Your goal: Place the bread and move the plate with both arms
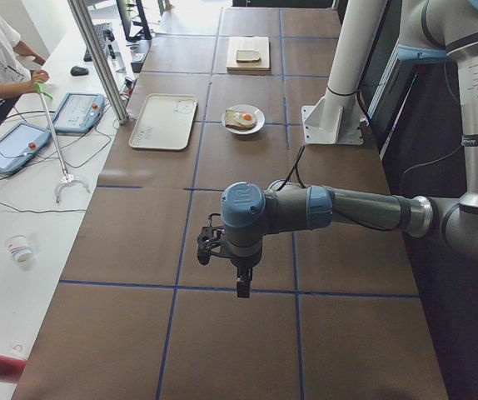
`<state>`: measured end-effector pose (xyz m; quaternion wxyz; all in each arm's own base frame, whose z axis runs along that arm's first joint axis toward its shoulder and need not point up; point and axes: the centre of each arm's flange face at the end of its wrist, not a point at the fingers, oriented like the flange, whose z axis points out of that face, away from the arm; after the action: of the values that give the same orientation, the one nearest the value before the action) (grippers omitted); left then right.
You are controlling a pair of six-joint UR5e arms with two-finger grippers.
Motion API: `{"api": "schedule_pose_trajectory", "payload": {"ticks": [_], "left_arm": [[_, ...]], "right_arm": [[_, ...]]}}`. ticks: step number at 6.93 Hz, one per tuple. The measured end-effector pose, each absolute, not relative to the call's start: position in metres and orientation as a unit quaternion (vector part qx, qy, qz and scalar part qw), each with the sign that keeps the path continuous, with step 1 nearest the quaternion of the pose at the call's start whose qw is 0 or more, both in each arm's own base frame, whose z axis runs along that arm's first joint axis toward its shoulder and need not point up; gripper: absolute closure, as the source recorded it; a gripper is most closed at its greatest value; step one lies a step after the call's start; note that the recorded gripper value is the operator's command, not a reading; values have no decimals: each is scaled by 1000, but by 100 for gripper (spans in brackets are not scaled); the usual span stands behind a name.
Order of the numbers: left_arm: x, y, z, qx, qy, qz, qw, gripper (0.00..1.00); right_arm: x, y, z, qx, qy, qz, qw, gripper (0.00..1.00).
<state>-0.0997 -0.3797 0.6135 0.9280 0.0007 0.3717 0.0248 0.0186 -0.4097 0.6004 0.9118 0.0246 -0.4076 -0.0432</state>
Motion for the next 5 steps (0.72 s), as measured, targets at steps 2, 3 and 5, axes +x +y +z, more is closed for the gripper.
{"api": "schedule_pose_trajectory", "payload": {"ticks": [2,3,5], "left_arm": [[-100,-380,610,4,371,26,928,0],[-99,-381,610,5,371,27,928,0],[-100,-381,608,7,371,28,928,0]], "right_arm": [[-31,-419,606,40,-419,-54,905,0],[-61,-420,607,40,-426,-39,903,0],[-123,-413,598,30,-439,-13,898,1]]}}
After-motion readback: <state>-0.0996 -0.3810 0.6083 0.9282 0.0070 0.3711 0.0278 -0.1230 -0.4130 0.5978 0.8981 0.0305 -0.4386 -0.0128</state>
